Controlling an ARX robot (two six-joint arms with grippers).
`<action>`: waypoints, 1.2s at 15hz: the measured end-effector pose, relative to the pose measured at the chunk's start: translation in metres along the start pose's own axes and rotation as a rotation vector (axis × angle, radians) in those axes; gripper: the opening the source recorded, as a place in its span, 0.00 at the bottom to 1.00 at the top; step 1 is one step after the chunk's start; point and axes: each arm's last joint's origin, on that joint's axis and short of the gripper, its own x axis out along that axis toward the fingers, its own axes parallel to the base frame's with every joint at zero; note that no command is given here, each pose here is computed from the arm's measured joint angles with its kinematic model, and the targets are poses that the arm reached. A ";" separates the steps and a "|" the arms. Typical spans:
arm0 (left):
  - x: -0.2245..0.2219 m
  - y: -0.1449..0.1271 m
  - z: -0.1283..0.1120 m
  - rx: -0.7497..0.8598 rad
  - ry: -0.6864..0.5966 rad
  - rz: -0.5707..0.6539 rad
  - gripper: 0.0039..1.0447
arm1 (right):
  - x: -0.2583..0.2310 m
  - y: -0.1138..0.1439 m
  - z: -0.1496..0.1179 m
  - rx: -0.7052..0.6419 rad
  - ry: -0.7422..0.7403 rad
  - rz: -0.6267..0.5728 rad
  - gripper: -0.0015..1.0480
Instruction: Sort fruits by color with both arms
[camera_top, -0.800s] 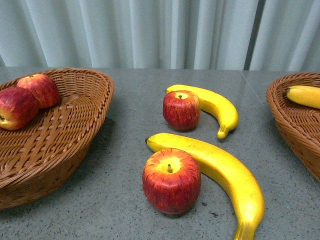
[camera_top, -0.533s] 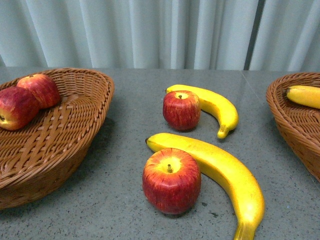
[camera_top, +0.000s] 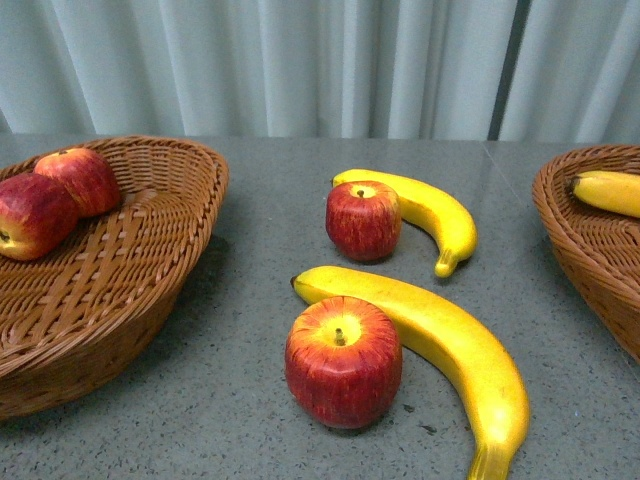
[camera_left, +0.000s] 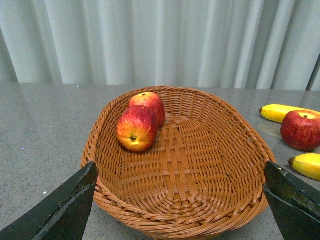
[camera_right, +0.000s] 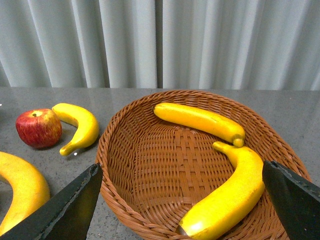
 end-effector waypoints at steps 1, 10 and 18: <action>0.000 0.000 0.000 0.000 0.000 0.000 0.94 | 0.000 0.000 0.000 0.000 0.000 0.000 0.94; 0.065 -0.031 0.083 0.033 0.097 0.068 0.94 | 0.000 0.000 0.000 0.001 0.000 0.000 0.94; 0.147 -0.156 0.046 0.230 0.431 -0.622 0.94 | 0.000 0.000 0.000 0.001 0.000 0.000 0.94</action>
